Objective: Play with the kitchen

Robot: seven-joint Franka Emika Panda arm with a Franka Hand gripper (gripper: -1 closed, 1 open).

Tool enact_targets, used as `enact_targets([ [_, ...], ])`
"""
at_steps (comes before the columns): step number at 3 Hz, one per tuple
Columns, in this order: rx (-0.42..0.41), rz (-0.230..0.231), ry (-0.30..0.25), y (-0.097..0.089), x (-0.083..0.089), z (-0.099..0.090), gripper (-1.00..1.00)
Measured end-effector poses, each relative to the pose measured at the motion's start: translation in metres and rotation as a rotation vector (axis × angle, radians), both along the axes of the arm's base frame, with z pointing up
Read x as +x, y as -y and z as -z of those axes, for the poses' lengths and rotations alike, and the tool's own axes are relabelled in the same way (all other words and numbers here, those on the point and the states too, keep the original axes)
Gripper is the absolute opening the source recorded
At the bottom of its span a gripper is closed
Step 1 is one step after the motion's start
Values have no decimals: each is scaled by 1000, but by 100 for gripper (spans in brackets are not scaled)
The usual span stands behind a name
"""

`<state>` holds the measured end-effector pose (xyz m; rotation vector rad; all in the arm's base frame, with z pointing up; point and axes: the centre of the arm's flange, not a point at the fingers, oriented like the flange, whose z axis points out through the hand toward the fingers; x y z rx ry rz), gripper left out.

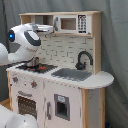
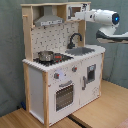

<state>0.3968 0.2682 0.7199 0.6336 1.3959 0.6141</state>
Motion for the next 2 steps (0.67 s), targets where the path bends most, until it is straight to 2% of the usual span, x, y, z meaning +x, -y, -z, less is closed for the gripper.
enact_targets([
  [1, -25, 29, -48, 29, 25, 5, 100],
  [2, -35, 43, -96, 32, 50, 23, 100],
])
